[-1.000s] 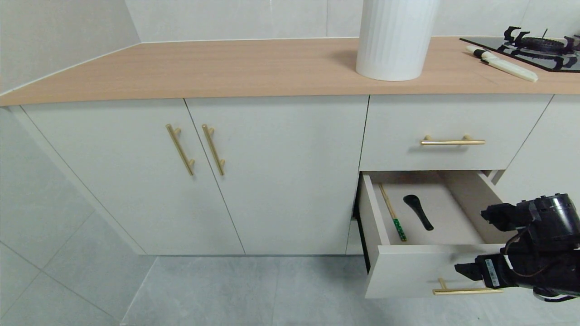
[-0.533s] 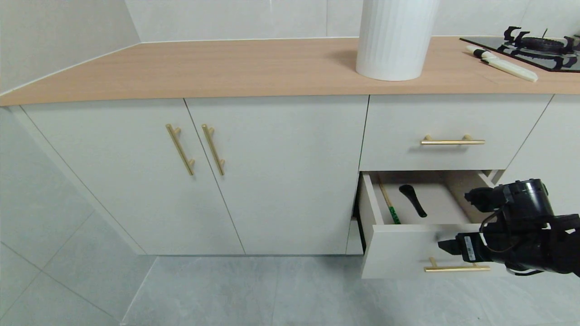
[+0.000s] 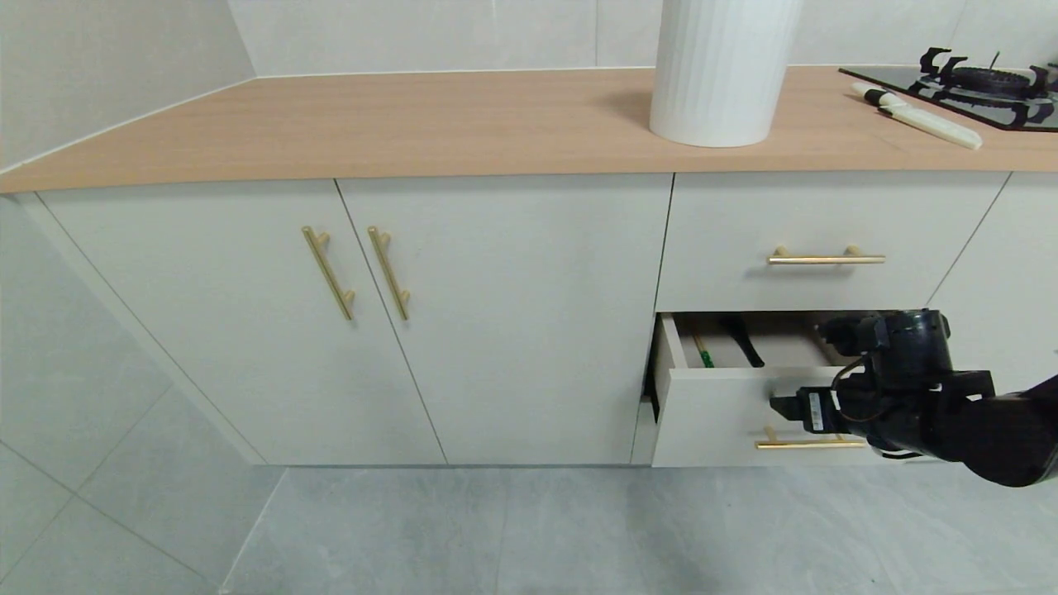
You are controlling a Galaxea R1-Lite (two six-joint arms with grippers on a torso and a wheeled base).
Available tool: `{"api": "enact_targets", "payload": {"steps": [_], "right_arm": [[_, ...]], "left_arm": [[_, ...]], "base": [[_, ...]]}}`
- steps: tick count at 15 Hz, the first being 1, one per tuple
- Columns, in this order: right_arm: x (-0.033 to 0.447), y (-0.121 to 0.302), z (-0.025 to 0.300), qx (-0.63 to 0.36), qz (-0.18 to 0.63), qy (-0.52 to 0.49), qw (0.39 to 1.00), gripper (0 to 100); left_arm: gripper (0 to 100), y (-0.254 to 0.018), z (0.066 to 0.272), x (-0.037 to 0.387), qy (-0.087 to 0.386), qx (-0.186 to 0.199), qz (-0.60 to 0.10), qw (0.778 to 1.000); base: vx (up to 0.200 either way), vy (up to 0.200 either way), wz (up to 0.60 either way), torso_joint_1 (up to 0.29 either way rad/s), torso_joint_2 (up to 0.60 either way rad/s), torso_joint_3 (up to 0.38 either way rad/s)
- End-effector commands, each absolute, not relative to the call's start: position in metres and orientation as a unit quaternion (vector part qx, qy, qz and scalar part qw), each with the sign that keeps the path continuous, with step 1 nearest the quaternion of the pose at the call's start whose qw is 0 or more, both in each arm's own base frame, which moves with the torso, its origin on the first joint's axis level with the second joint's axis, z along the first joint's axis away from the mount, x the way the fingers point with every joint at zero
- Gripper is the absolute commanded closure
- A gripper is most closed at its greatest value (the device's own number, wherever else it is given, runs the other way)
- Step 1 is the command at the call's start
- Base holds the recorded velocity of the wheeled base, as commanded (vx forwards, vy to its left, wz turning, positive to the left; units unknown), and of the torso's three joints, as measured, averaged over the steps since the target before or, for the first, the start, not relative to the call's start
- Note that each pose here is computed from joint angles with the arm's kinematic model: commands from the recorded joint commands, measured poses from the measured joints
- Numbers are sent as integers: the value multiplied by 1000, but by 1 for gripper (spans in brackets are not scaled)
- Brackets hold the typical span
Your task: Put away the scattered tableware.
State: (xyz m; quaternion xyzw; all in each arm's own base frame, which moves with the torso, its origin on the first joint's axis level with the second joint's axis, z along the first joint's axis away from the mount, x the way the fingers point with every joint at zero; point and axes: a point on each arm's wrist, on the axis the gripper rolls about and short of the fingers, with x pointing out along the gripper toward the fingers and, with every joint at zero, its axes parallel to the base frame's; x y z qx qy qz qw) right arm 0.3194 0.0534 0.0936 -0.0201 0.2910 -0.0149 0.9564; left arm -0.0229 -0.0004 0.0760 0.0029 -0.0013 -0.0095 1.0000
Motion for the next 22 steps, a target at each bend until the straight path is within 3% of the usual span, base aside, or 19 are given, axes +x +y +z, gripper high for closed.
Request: {"api": "enact_targets", "payload": {"steps": [1, 10, 22], "right_arm": [[329, 53, 83, -19, -20, 288, 957, 0], [364, 57, 54, -2, -49, 200, 979, 0], [411, 53, 50, 71, -112, 100, 986, 0]], "left_arm": [[0, 0, 76, -23, 1, 3, -10, 1000], [0, 0, 76, -23, 0, 3, -9, 1000], [0, 0, 76, -23, 0, 3, -9, 1000]], "base": [[0, 0, 0, 0, 0, 0], [0, 0, 0, 0, 0, 0], [0, 0, 0, 0, 0, 0]]}}
